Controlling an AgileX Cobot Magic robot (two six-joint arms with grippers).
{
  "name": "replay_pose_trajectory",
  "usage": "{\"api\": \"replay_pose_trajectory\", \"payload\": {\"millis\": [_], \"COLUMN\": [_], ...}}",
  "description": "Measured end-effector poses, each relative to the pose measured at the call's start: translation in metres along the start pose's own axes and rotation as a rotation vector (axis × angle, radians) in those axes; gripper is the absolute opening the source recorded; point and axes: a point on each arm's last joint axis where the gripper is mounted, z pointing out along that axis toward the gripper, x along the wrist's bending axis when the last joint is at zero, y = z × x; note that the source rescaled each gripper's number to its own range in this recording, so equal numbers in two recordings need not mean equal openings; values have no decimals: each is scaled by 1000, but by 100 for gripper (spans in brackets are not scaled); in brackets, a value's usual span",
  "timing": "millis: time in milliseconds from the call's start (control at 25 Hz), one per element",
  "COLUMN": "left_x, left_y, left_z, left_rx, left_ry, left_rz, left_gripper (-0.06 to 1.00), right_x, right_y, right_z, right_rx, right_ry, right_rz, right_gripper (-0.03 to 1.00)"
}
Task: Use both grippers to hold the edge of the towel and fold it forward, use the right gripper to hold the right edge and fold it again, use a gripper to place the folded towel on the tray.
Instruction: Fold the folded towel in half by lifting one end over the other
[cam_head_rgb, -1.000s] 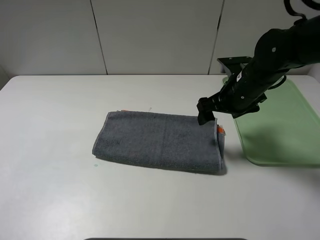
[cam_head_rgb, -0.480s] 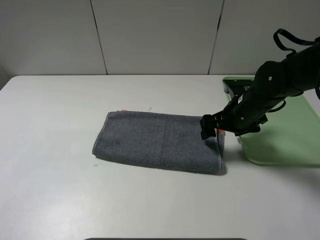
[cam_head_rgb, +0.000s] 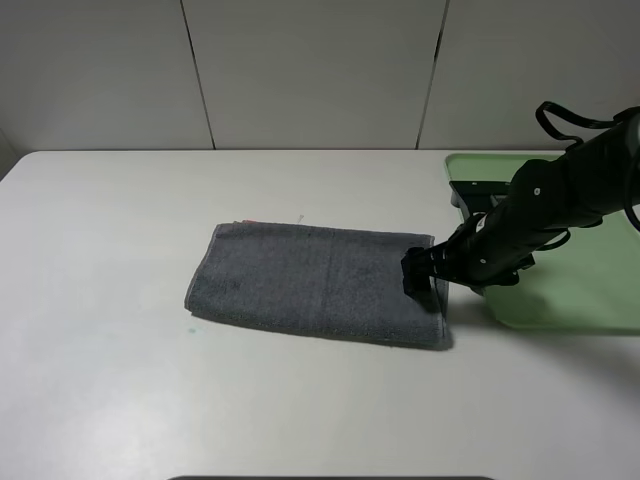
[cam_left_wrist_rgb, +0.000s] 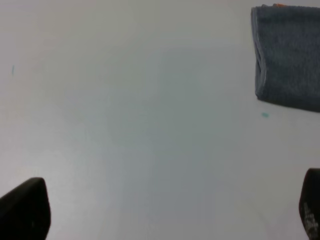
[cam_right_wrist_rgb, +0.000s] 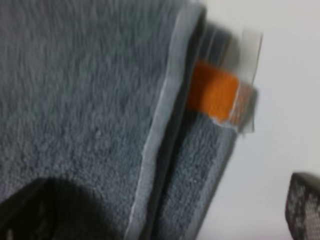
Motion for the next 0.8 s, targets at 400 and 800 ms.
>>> {"api": "replay_pose_trajectory", "payload": {"millis": [400,800], "left_x": [0,0], "left_y": [0,0], "left_z": [0,0], "left_rx": [-1,-1], "left_ry": [0,0], "left_rz": [0,0], "left_gripper": [100,100], "right_x": [0,-1], "right_y": [3,0], "right_z": [8,8], "right_rx": [-35,10], "right_ry": [-1,3], "right_rz": [3,162], "right_gripper": [99,35]}}
